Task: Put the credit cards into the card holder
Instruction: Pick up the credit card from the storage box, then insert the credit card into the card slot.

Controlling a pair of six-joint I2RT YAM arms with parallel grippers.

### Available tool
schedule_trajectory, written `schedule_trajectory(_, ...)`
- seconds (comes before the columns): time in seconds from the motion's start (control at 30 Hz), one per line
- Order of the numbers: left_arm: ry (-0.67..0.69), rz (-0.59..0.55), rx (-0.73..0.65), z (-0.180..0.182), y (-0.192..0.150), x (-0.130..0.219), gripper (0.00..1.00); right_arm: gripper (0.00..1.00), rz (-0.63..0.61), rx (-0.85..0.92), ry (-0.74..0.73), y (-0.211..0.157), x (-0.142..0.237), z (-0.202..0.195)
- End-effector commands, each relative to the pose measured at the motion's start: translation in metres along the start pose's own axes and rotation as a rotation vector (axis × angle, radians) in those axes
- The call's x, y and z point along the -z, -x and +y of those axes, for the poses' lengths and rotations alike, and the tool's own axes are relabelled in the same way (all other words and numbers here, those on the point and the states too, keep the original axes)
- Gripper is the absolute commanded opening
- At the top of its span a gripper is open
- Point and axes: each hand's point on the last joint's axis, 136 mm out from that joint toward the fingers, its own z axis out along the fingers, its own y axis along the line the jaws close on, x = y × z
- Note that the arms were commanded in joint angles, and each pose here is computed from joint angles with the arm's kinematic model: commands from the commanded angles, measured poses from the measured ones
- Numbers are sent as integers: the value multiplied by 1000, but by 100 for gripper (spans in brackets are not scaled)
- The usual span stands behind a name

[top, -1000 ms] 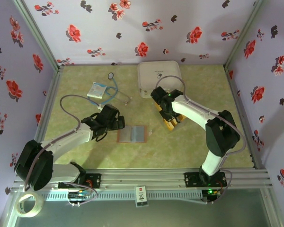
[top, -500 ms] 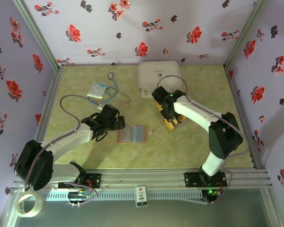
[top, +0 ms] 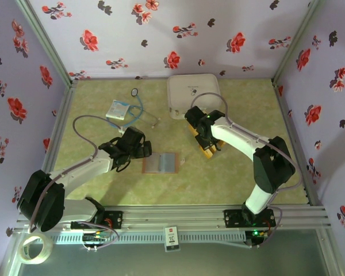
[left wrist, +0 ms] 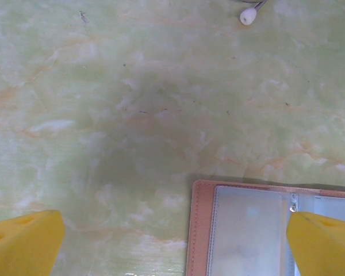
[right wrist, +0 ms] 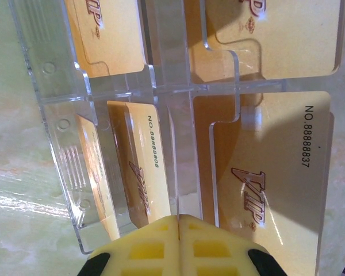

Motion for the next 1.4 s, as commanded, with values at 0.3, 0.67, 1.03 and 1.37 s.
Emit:
schedule_trajectory(0.3,-1,2,-27,3,-1,1,100,0,-183,-78,78,21,77,-14)
schedule_trajectory(0.67,54,50,-50,15,-18,-11,100,0,-420,-487,877,58,111,101)
schedule_trajectory(1.03,71,94,-95,18,-39,-20,100,0,-451,-599,1015,50,85,163)
schedule_trajectory(1.37,72,106,-137,15,-61,-19,100,0,-490,-634,1064,40,67,169)
